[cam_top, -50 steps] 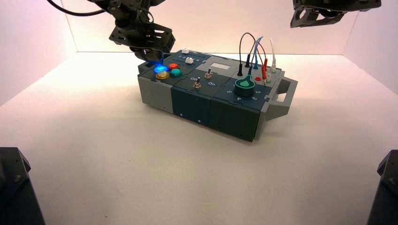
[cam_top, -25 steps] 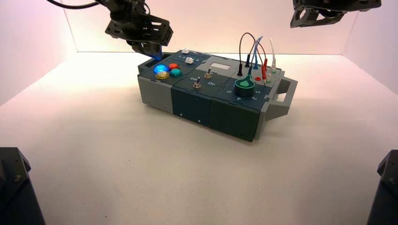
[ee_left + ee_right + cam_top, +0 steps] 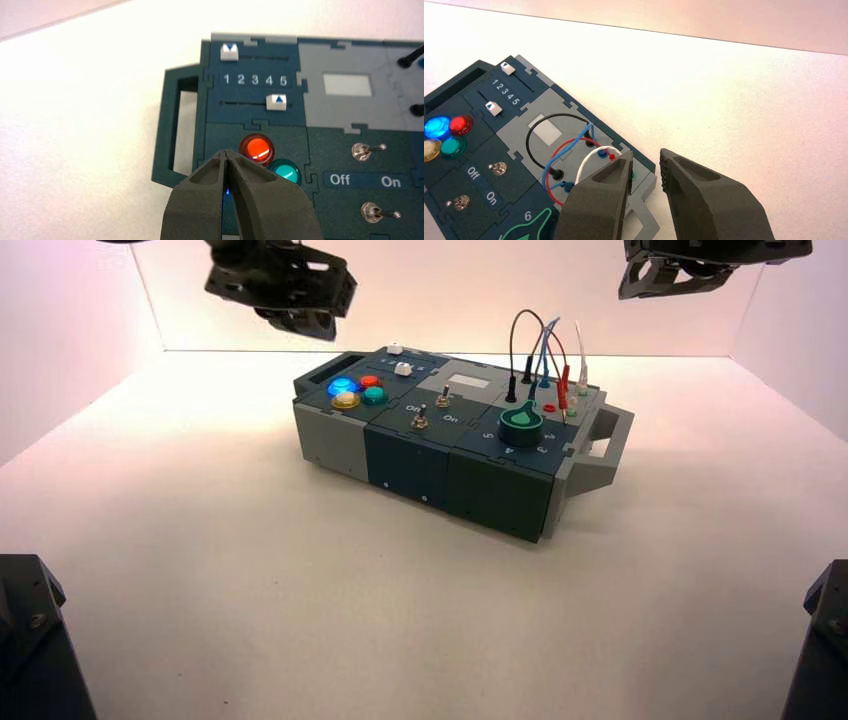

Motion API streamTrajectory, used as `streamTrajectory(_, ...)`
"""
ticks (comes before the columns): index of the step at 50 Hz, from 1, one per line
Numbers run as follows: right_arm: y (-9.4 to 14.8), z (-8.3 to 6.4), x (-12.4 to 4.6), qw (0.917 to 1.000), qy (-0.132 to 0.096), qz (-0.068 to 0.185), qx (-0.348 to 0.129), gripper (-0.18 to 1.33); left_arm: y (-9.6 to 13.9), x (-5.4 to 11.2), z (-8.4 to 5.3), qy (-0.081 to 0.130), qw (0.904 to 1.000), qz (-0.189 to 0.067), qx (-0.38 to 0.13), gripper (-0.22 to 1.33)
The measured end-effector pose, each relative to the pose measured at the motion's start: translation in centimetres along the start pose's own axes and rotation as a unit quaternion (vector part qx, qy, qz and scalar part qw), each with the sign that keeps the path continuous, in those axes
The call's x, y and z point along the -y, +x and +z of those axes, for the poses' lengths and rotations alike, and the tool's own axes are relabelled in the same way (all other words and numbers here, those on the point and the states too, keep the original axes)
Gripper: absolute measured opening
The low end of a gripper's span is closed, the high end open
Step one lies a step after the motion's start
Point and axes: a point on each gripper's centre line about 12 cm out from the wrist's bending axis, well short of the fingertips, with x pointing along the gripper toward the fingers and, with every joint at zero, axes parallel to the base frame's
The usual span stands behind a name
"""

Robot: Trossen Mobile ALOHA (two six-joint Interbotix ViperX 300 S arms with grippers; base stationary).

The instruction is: Push the blue button with the left gripper.

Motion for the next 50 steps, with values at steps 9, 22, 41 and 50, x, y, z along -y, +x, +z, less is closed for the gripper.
streamTrajectory(9, 0.0, 0.0, 0.0, 1.0, -0.001, 0.0, 0.0, 0.65, -1.8, -0.3, 0.2, -0.001, 0.999, 0.009, 0.043, -0.16)
streamTrajectory(22, 0.0, 0.0, 0.0, 1.0, -0.001, 0.0, 0.001, 0.65, -2.0, -0.8, 0.1, -0.006, 0.9987, 0.015, 0.048, -0.16)
streamTrajectory(41, 0.0, -0.2, 0.1, 1.0, 0.0, -0.005, 0.003, 0.65, -2.2, -1.1, 0.0, -0.008, 0.9983, 0.02, 0.055, -0.16)
streamTrajectory(50, 0.0, -0.3, 0.2, 1.0, 0.0, -0.006, 0.005, 0.65, -2.4, -1.1, 0.1, -0.009, 0.998, 0.021, 0.059, -0.16)
